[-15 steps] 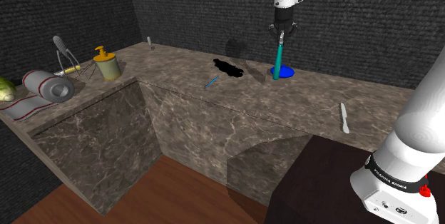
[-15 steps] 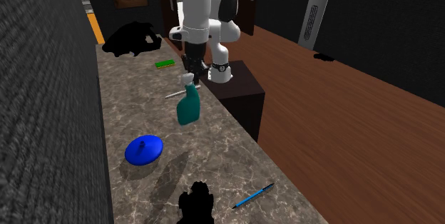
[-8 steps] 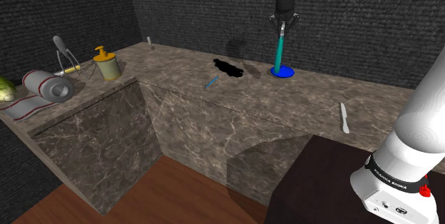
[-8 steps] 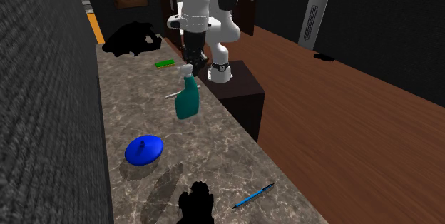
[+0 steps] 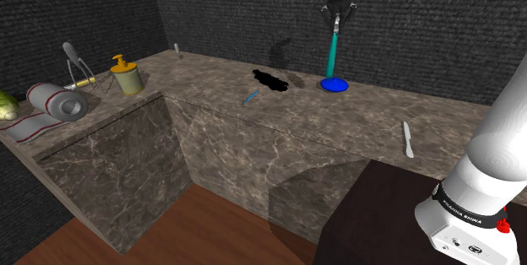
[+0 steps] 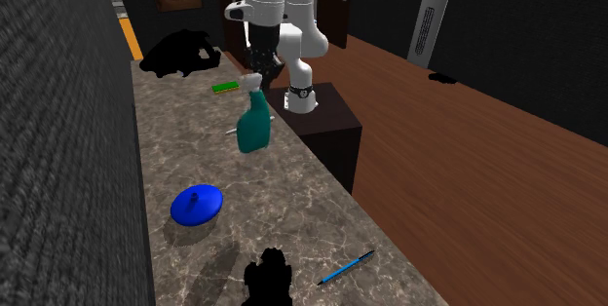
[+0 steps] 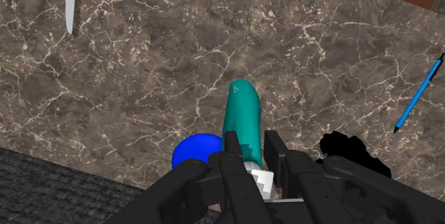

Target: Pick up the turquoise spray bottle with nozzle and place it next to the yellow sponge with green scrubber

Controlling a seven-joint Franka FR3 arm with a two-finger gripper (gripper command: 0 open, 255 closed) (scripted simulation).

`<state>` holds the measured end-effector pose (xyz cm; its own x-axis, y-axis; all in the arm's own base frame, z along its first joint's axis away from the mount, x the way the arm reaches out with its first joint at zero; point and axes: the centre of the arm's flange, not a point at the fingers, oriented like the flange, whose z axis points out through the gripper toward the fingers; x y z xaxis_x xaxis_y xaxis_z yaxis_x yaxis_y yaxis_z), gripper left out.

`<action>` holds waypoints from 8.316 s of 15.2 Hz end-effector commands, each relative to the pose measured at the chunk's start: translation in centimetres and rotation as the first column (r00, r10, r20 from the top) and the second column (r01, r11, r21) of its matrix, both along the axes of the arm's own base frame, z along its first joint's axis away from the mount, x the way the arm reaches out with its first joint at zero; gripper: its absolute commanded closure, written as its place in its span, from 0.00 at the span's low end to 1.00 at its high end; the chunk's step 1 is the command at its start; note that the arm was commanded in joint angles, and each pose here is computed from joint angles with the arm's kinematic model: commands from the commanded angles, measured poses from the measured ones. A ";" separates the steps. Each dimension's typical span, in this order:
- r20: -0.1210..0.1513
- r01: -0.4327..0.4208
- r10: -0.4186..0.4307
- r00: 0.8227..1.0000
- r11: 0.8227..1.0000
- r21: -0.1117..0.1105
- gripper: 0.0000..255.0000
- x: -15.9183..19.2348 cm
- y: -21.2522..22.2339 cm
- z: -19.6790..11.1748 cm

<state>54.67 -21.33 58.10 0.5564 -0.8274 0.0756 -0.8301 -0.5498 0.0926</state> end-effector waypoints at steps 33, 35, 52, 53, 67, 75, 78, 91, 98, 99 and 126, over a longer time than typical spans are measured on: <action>0.000 0.000 0.000 1.000 1.000 0.000 1.00 -7.5 -2.3 14.7; 0.000 0.000 0.000 1.000 1.000 0.000 1.00 -10.1 -3.1 14.7; 0.000 0.000 0.000 1.000 1.000 0.000 1.00 -31.4 -9.9 14.8; 0.000 0.000 0.000 1.000 1.000 0.000 1.00 -32.7 -10.3 14.8; 0.000 0.000 0.000 1.000 1.000 0.000 1.00 -50.3 -16.0 14.8; 0.000 0.000 0.000 1.000 1.000 0.000 1.00 -56.0 -17.8 13.3; 0.000 0.000 0.000 1.000 1.000 0.000 1.00 -56.0 -17.8 11.7; 0.000 0.000 0.000 1.000 1.000 0.000 1.00 -56.0 -17.8 4.8; 0.000 0.000 0.000 1.000 1.000 0.000 1.00 -56.0 -17.8 1.1; 0.000 0.000 0.000 1.000 1.000 0.000 1.00 -56.0 -17.8 0.6; 0.000 0.000 0.000 1.000 1.000 0.000 1.00 -56.0 -17.8 -13.7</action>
<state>-1.29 -39.11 44.97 0.5564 -0.8276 0.0749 -0.8302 -0.5497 0.0926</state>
